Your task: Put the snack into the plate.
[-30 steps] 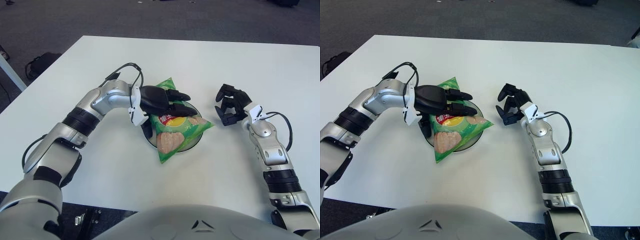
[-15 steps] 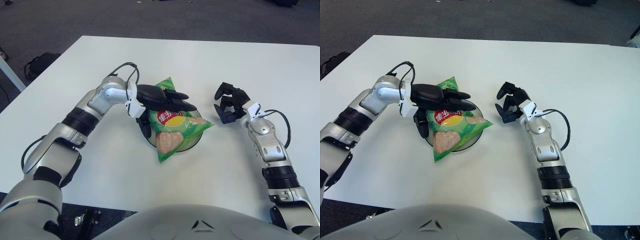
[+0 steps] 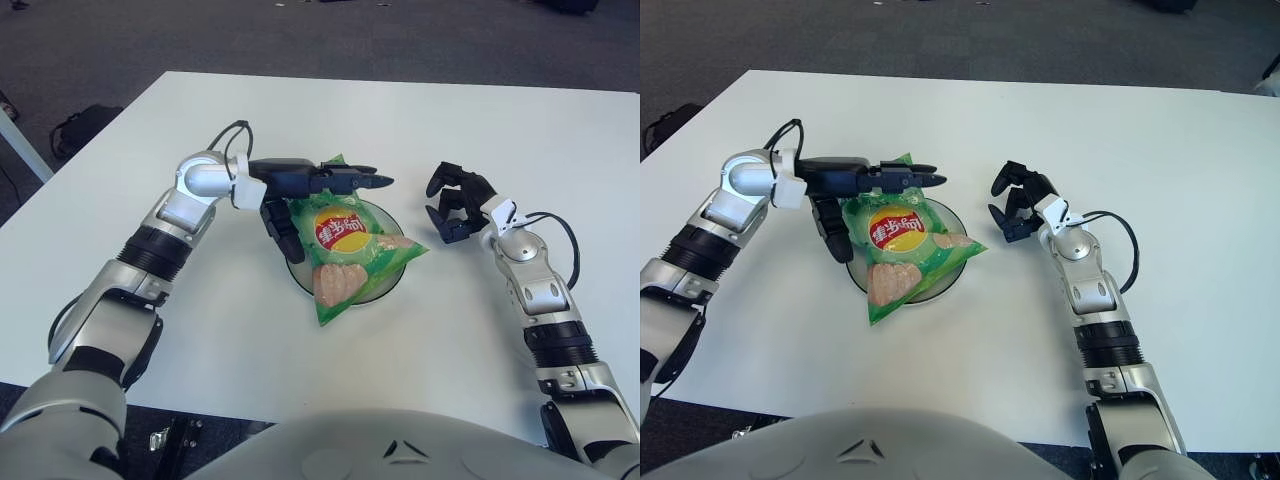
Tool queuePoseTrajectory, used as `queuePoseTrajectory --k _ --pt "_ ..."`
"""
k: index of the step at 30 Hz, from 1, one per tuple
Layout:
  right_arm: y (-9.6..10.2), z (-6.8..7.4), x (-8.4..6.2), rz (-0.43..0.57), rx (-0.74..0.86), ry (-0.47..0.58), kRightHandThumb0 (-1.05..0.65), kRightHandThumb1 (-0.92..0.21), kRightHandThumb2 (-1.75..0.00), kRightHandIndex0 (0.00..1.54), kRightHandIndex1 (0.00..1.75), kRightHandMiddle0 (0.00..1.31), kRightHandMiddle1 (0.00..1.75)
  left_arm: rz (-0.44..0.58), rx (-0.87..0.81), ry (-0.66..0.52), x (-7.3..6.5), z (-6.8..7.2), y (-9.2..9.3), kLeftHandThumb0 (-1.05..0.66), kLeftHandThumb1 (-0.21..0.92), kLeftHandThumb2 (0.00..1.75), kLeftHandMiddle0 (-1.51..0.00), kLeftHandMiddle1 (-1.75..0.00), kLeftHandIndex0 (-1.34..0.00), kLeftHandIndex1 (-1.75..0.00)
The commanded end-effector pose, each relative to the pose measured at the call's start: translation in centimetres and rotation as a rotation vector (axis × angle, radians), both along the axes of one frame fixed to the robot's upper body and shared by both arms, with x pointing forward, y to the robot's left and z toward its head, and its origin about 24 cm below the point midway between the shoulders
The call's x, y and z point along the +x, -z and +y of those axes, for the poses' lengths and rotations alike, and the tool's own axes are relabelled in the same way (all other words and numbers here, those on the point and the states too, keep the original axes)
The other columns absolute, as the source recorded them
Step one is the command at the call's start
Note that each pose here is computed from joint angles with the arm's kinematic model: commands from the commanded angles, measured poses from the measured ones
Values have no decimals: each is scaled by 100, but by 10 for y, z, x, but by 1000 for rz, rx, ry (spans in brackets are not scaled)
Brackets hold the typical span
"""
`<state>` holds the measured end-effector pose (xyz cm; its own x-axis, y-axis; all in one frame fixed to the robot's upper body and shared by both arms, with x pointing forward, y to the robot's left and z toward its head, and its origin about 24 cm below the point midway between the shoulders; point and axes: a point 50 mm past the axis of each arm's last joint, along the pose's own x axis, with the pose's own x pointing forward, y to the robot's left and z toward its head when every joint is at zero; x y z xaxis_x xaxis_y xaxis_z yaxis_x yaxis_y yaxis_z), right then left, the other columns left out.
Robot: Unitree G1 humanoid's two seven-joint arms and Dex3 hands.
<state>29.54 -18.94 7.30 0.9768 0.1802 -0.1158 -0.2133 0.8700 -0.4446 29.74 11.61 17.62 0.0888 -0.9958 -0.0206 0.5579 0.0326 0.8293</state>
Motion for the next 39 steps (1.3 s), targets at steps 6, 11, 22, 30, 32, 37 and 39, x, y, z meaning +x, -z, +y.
queuePoseTrajectory --k 6,11,22,30,32,37,39 --pt "53 -4 -20 210 -78 -10 -1 -26 -137 71 166 40 175 89 -59 -27 11 16 -19 -103 91 25 0 0 0 0" --pt "54 -3 -20 210 -74 -12 -1 -27 -135 71 165 39 175 201 -133 19 11 18 -19 -99 88 20 0 0 0 0" --pt "54 -5 -21 244 7 -8 -1 -29 -133 70 165 38 175 405 -535 -310 19 64 10 -105 92 53 0 0 0 0" --pt "55 -5 -20 247 16 -13 -1 -29 -134 70 165 38 175 471 -577 -545 49 74 16 -105 92 73 0 0 0 0" --pt "55 -5 -20 248 9 -15 -1 -28 -134 70 164 39 175 482 -577 -554 57 71 16 -105 92 74 0 0 0 0" --pt "55 -5 -19 249 0 -21 -1 -28 -132 71 161 39 175 428 -598 -607 64 80 20 -105 92 70 0 0 0 0" --pt "55 -5 -19 251 6 -19 -1 -29 -132 71 161 39 175 422 -612 -620 66 82 23 -105 92 68 0 0 0 0"
